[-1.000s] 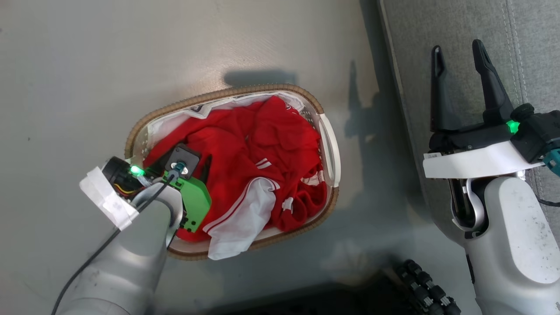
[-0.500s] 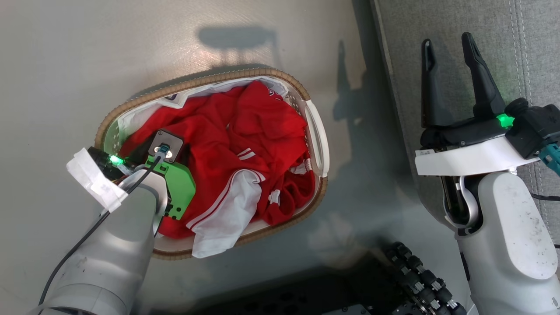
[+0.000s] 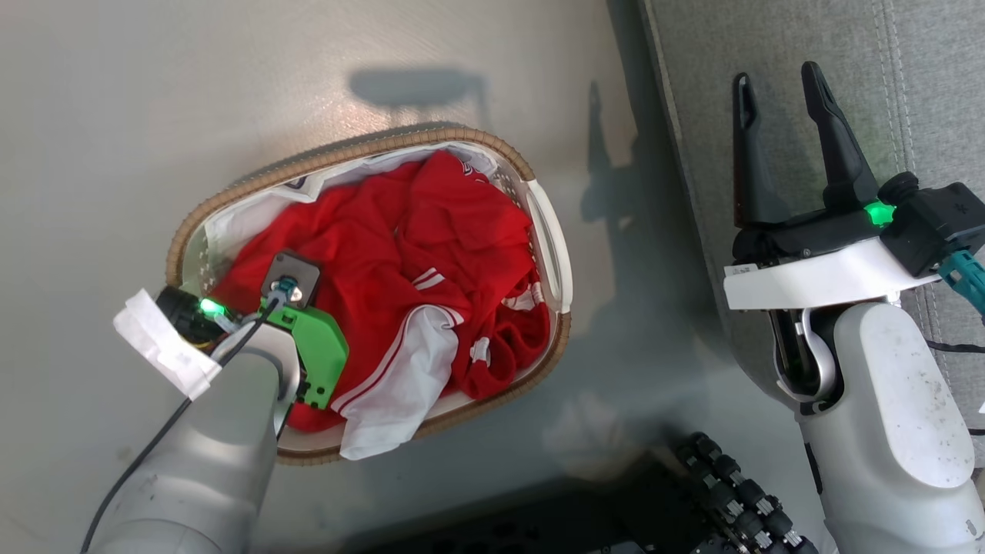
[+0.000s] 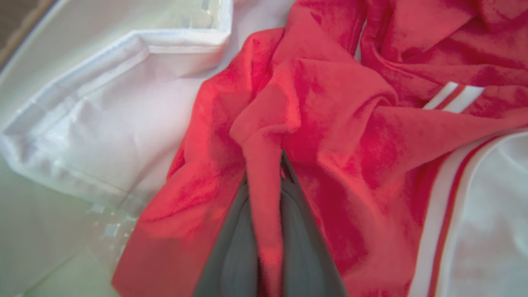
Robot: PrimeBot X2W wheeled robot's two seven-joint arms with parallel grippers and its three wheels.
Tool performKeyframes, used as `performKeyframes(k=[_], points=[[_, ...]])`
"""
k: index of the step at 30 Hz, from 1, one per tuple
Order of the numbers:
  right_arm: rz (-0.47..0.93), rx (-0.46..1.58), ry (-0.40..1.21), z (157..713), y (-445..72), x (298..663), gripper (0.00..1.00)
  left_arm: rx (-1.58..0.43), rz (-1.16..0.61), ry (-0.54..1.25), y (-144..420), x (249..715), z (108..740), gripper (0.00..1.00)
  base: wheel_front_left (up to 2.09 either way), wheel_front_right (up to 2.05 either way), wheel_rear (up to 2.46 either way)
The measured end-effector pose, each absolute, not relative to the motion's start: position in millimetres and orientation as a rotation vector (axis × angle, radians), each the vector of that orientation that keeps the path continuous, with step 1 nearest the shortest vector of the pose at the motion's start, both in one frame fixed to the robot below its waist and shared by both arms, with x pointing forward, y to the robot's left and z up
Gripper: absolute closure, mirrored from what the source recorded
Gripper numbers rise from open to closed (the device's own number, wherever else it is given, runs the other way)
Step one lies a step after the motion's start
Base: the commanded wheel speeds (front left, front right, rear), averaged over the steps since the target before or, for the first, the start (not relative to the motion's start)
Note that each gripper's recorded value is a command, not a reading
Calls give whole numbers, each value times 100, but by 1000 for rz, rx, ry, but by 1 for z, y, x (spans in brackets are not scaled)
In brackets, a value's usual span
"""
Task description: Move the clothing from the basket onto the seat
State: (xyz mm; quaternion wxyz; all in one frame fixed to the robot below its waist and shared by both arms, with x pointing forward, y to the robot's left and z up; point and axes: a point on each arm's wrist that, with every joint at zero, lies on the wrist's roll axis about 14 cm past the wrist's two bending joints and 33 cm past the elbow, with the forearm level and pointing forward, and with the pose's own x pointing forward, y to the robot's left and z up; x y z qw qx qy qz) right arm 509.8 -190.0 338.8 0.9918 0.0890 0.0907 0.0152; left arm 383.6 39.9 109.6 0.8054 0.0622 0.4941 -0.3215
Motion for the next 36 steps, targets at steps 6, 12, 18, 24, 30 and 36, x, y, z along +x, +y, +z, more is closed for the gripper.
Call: performKeyframes(k=[6,12,18,24,30,36], points=[[36,177,163,352,-188,508,0,93,-697,999,31,384,131,100,0,0,0],[50,166,146,369,-183,501,0,67,-725,868,15,398,170,100,0,0,0],[70,149,127,390,-176,488,0,72,-750,681,7,419,226,100,0,0,0],[86,139,114,410,-169,467,0,95,-740,511,11,435,286,100,0,0,0],[103,130,102,429,-162,437,0,126,-707,334,22,451,354,100,0,0,0],[133,128,55,455,-152,413,0,203,-694,157,35,461,424,100,0,0,0]])
